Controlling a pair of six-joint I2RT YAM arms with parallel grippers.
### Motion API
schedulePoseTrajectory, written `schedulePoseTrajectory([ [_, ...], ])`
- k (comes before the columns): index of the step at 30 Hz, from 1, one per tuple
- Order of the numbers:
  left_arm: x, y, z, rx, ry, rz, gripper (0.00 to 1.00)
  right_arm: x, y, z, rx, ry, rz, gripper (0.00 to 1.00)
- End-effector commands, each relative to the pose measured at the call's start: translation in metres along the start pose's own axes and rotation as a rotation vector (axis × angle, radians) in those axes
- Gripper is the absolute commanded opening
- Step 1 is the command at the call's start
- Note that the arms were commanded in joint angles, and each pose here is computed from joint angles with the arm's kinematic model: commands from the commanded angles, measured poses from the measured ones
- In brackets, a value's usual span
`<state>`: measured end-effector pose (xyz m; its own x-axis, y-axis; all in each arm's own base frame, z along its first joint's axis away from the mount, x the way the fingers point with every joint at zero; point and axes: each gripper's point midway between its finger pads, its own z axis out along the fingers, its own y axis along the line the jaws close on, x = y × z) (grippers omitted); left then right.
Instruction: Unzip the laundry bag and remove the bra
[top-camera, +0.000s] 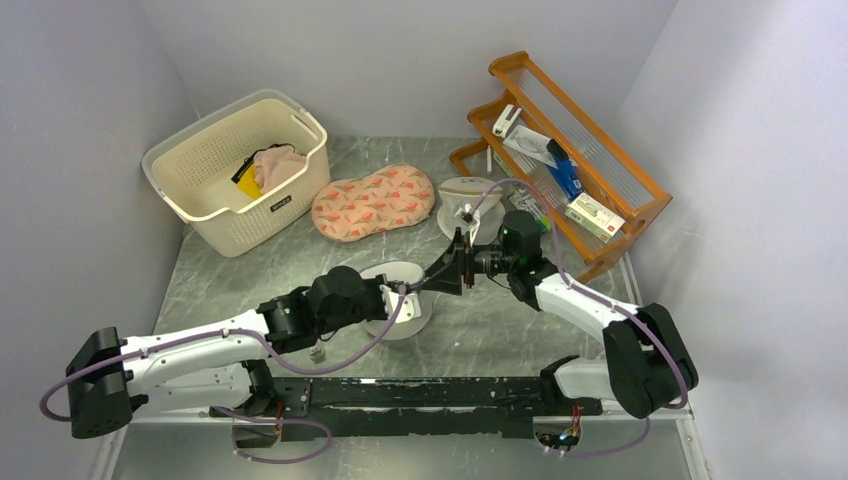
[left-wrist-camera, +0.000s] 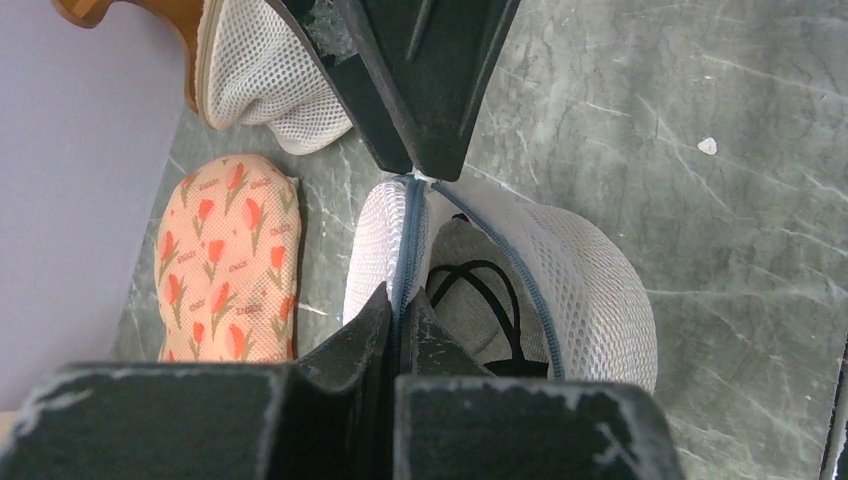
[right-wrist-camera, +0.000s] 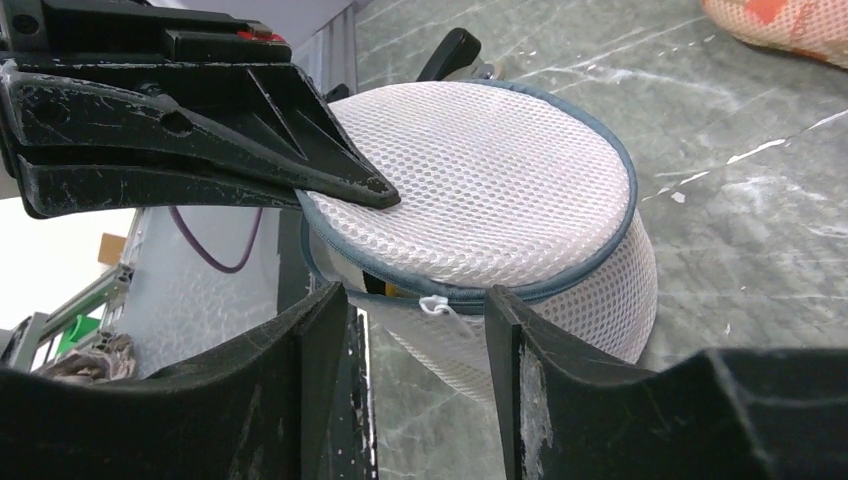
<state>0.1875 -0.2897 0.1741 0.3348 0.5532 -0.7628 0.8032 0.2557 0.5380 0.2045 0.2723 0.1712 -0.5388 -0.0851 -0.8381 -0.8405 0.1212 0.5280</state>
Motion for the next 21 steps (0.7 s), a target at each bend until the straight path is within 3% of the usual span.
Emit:
schedulePoseTrajectory([
  [1, -0.019, 0.002, 0.004, 0.013, -0.057, 0.004, 0.07, -0.004, 0.005, 0.002, -0.021, -0.019, -0.048, 0.51],
  [4, -0.02, 0.002, 0.003, 0.014, -0.059, -0.001, 0.07, -0.003, 0.004, 0.0, -0.003, -0.034, -0.055, 0.42],
  [10, -0.024, 0.005, 0.001, 0.006, -0.069, -0.012, 0.07, 0.015, -0.002, -0.001, 0.026, -0.055, -0.008, 0.47],
  [15, -0.02, 0.005, 0.0, -0.002, -0.058, -0.014, 0.07, 0.013, -0.002, -0.002, 0.033, -0.063, -0.016, 0.46],
  [21, -0.023, 0.004, 0.001, 0.012, -0.065, -0.019, 0.07, 0.017, -0.005, 0.0, 0.03, -0.063, -0.008, 0.28],
])
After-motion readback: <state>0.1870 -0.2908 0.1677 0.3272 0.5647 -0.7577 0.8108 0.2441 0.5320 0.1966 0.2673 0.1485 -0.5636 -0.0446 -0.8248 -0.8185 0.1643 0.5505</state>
